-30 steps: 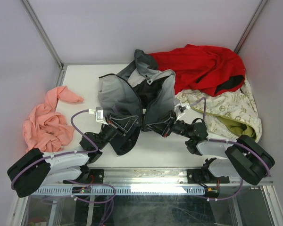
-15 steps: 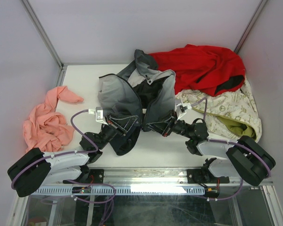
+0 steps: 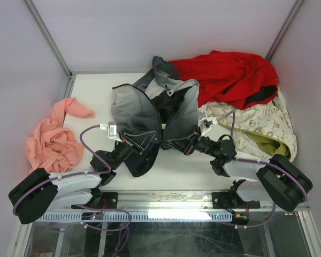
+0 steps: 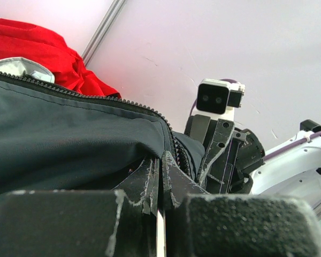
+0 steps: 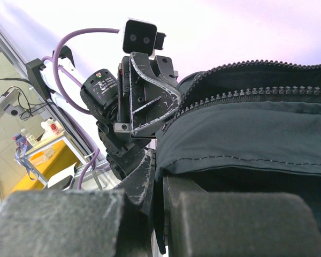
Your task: Zip up the jacket
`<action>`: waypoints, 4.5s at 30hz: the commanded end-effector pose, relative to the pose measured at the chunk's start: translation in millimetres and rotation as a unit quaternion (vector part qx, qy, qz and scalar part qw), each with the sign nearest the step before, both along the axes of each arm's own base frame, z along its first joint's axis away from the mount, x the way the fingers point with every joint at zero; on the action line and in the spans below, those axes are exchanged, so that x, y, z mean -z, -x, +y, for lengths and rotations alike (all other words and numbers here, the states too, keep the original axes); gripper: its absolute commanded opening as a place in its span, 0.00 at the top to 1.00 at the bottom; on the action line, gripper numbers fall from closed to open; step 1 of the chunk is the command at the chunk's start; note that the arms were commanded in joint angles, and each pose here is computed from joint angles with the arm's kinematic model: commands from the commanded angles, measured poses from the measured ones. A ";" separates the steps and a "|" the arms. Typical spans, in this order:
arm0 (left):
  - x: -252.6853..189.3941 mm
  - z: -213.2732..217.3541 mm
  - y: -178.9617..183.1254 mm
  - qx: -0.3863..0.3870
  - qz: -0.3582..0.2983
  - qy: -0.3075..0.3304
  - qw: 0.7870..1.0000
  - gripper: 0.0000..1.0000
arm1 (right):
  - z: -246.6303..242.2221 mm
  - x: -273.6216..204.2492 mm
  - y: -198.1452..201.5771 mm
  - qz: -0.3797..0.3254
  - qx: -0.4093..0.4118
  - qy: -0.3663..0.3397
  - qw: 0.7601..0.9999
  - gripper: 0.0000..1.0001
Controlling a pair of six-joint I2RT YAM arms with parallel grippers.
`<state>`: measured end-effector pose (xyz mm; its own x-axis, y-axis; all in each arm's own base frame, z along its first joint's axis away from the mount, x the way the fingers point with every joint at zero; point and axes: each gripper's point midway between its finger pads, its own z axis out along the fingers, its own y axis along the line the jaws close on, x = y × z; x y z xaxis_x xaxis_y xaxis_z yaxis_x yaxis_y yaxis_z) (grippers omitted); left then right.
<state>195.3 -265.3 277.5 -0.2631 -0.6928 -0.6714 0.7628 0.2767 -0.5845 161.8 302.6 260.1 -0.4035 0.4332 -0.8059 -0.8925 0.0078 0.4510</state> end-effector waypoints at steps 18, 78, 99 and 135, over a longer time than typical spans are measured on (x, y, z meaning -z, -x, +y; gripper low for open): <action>-33.7 12.5 7.2 0.000 -0.032 0.059 0.998 1.00 | -6.3 -49.7 14.7 -0.091 -0.005 -0.071 0.993 1.00; 7.5 11.2 -24.6 -0.078 0.059 -0.026 0.995 1.00 | -4.4 -45.2 -22.6 -0.015 0.069 -0.077 0.995 1.00; 43.2 -2.2 -17.2 -0.042 0.093 -0.086 0.991 0.95 | 0.1 -4.6 -13.8 -0.001 0.049 -0.010 0.999 1.00; 19.2 -32.2 -3.0 0.079 0.142 -0.211 0.964 0.37 | -24.1 55.5 4.4 -0.013 -0.007 0.127 0.992 1.00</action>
